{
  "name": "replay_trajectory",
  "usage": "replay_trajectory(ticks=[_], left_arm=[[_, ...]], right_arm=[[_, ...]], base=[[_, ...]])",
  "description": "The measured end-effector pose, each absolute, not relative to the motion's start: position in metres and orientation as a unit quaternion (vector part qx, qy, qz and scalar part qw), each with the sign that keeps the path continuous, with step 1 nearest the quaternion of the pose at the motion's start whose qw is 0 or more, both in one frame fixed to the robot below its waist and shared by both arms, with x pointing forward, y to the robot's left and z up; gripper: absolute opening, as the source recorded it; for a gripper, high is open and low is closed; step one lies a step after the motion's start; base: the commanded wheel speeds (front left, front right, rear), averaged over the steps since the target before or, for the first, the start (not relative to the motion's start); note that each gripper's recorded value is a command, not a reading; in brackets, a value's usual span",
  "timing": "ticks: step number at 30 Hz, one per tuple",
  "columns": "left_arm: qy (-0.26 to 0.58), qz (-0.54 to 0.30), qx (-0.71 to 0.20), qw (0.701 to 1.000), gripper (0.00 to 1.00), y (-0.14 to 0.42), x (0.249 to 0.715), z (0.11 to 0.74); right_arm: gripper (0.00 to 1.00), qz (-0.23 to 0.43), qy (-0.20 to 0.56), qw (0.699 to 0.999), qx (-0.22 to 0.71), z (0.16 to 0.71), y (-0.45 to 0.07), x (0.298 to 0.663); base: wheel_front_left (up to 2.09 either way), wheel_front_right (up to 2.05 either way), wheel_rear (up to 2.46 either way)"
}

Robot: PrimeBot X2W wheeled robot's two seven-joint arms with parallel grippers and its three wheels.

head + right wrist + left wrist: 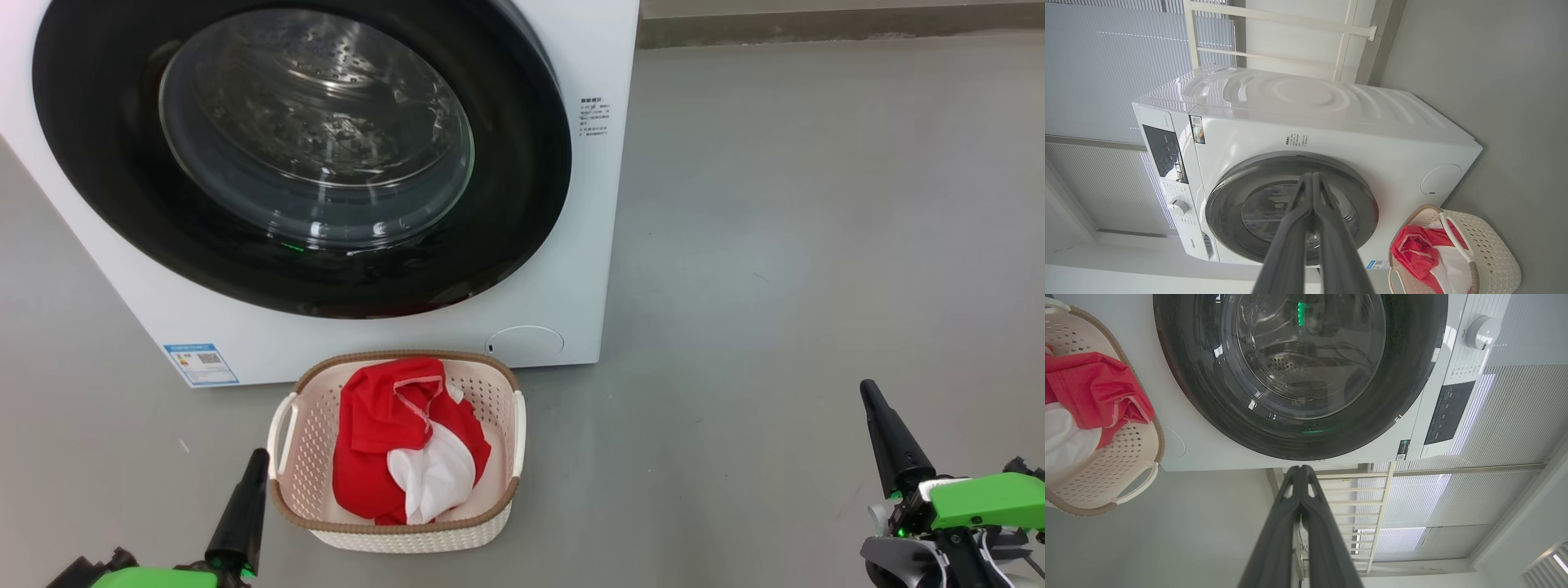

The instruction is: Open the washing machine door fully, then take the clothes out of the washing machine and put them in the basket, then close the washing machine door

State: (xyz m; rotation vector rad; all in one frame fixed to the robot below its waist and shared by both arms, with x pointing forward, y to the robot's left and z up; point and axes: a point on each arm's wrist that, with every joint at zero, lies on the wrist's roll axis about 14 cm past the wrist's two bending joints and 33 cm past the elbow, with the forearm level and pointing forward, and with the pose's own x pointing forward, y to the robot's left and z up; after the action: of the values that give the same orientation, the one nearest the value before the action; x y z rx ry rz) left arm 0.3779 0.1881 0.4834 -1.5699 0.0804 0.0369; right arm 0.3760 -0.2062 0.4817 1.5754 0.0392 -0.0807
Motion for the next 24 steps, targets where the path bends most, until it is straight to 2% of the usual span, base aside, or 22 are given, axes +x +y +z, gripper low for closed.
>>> replay_trajectory(ticks=[24], left_arm=[[0.036, 0.017, -0.707, 0.706, 0.00, 0.1880, 0.3779, 0.4833]], right_arm=[[0.00, -0.037, 0.017, 0.703, 0.710, 0.4816, -0.2062, 0.3759]], base=[[0.00, 0.00, 0.00]])
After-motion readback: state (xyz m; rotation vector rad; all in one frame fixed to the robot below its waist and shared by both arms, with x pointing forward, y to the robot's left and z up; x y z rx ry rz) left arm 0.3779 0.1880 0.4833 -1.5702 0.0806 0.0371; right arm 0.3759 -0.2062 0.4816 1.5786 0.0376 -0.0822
